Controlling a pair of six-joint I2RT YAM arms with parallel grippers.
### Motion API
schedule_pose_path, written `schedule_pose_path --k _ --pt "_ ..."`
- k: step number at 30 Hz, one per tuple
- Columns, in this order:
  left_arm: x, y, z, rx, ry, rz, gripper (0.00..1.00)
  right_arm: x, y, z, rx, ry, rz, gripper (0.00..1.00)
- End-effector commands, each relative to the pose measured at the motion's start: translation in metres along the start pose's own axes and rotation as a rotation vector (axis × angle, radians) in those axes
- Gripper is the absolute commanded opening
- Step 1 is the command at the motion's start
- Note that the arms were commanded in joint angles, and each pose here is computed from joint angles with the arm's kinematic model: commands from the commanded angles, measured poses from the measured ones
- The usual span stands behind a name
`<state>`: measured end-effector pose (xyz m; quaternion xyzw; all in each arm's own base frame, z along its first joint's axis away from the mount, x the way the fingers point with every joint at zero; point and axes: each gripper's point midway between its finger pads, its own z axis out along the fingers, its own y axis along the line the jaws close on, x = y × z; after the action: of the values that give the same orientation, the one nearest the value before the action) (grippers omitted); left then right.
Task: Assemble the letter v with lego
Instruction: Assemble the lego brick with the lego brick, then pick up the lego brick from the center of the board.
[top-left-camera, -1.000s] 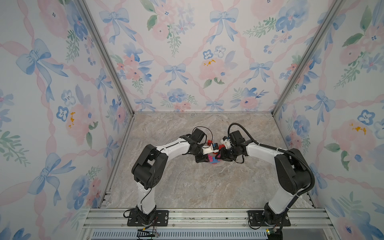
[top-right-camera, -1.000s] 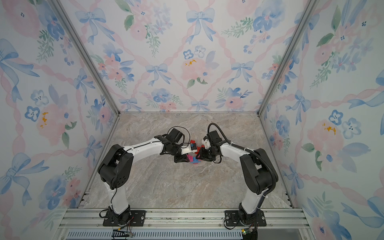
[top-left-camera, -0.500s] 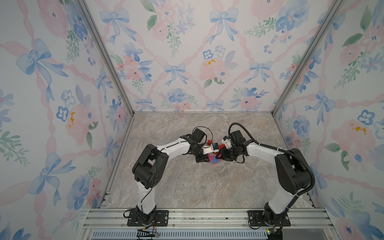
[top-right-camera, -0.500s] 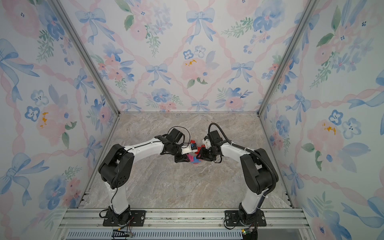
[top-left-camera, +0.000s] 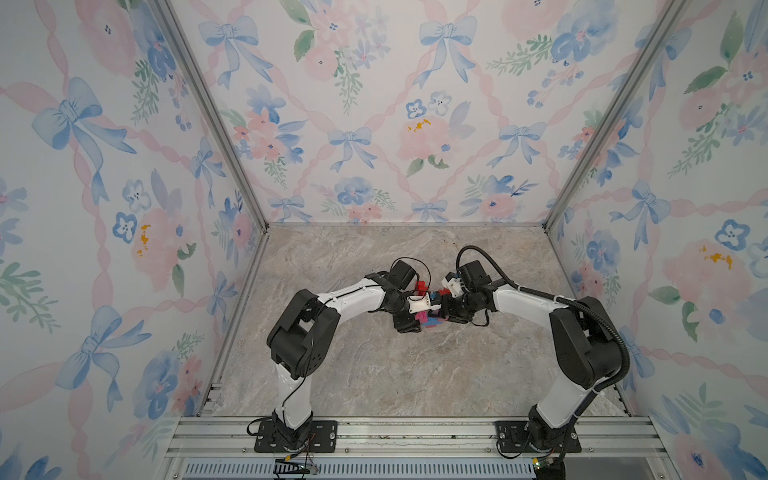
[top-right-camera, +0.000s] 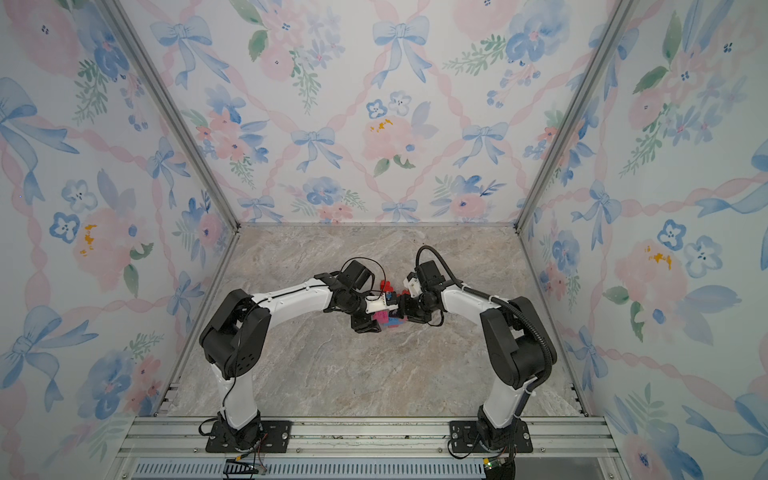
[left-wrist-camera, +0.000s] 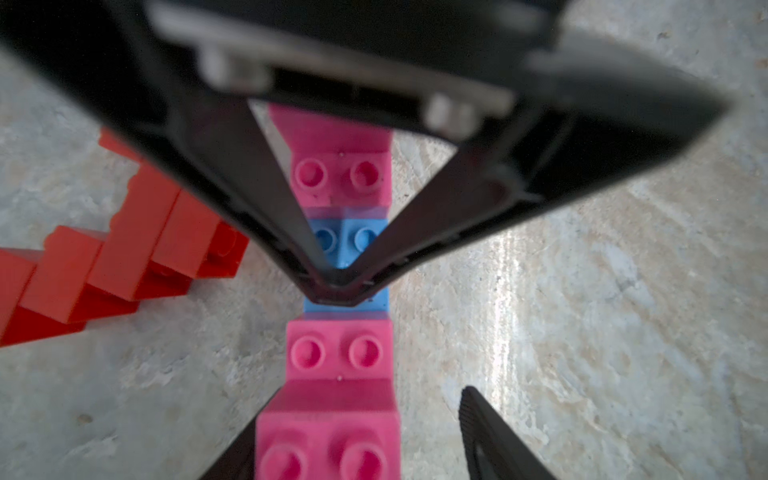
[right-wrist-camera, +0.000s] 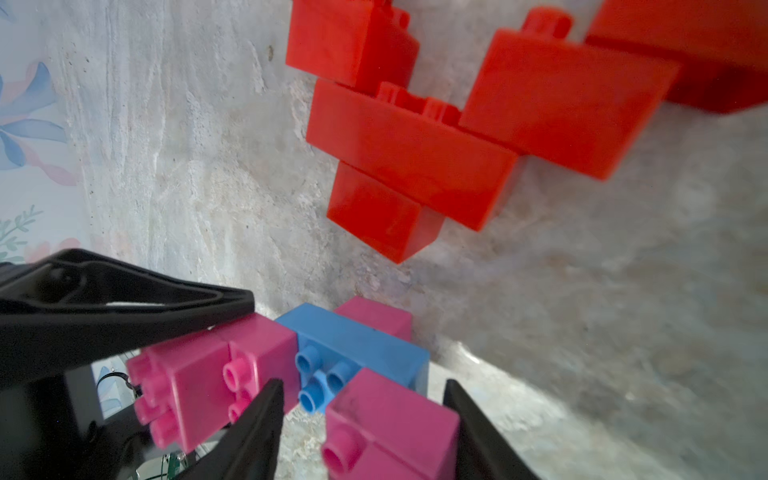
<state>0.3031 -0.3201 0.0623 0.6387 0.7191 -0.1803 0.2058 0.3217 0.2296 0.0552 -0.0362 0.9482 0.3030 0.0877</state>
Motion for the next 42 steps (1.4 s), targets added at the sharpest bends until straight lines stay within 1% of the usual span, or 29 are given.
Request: schedule_pose_path --k 1,3,5,7,8,10,11,13,14,15,16,17,18,19,21,24,25,27,32,36,42 --pt "-0.031 0.011 -0.039 -0.077 -0.068 0.033 0.70 -0.007 0.007 -0.024 -0.002 -0.021 -0.020 0.68" --pt "-0.042 0.011 -0.056 -0.106 -0.102 0.043 0.72 -0.006 0.002 -0.039 0.037 -0.024 -0.035 0.71" --pt "-0.052 0.010 -0.074 -0.135 -0.137 0.041 0.74 -0.006 -0.006 -0.062 0.088 -0.030 -0.067 0.77" --pt "-0.059 0.008 -0.092 -0.169 -0.165 0.026 0.76 -0.002 -0.012 -0.084 0.132 -0.005 -0.144 0.86" --pt "-0.061 0.009 -0.101 -0.198 -0.178 0.011 0.77 -0.001 -0.013 -0.093 0.156 0.002 -0.199 0.89" --pt "-0.062 0.013 -0.117 -0.267 -0.203 -0.044 0.77 -0.003 -0.013 -0.109 0.215 -0.004 -0.362 0.90" --pt "-0.063 0.015 -0.125 -0.306 -0.220 -0.067 0.77 -0.004 -0.010 -0.114 0.222 -0.009 -0.452 0.89" --pt "-0.064 0.021 -0.143 -0.410 -0.287 -0.133 0.77 -0.003 0.006 -0.117 0.198 -0.026 -0.681 0.84" --pt "-0.063 0.026 -0.154 -0.470 -0.323 -0.190 0.76 -0.007 0.013 -0.118 0.184 -0.059 -0.746 0.80" --pt "-0.059 0.036 -0.169 -0.556 -0.379 -0.286 0.75 -0.012 0.020 -0.118 0.161 -0.096 -0.807 0.76" --pt "-0.054 0.046 -0.185 -0.633 -0.431 -0.401 0.73 -0.015 0.026 -0.117 0.138 -0.112 -0.865 0.75" --pt "-0.046 0.053 -0.199 -0.684 -0.480 -0.541 0.72 -0.020 0.029 -0.115 0.144 -0.124 -0.923 0.75" --pt "-0.036 0.057 -0.210 -0.701 -0.522 -0.650 0.72 -0.024 0.030 -0.112 0.168 -0.107 -0.978 0.75" --pt "-0.029 0.058 -0.215 -0.686 -0.554 -0.722 0.71 -0.027 0.033 -0.111 0.187 -0.081 -1.015 0.76" --pt "-0.015 0.055 -0.220 -0.619 -0.614 -0.842 0.72 -0.025 0.038 -0.103 0.200 0.007 -1.119 0.80" --pt "0.005 0.053 -0.223 -0.530 -0.671 -0.984 0.72 -0.019 0.047 -0.094 0.179 0.092 -1.254 0.82" --pt "0.008 0.051 -0.223 -0.511 -0.683 -0.998 0.71 -0.017 0.044 -0.085 0.161 0.141 -1.271 0.82" --pt "0.013 0.047 -0.222 -0.500 -0.688 -0.995 0.70 -0.013 0.045 -0.076 0.136 0.203 -1.318 0.83" --pt "0.025 0.044 -0.217 -0.525 -0.667 -0.987 0.69 -0.011 0.033 -0.042 0.190 0.318 -1.418 0.82" --pt "0.029 0.045 -0.213 -0.524 -0.654 -0.985 0.69 -0.007 0.031 -0.020 0.173 0.349 -1.449 0.81" --pt "0.030 0.047 -0.207 -0.513 -0.639 -0.985 0.69 -0.005 0.029 0.002 0.153 0.377 -1.471 0.81"
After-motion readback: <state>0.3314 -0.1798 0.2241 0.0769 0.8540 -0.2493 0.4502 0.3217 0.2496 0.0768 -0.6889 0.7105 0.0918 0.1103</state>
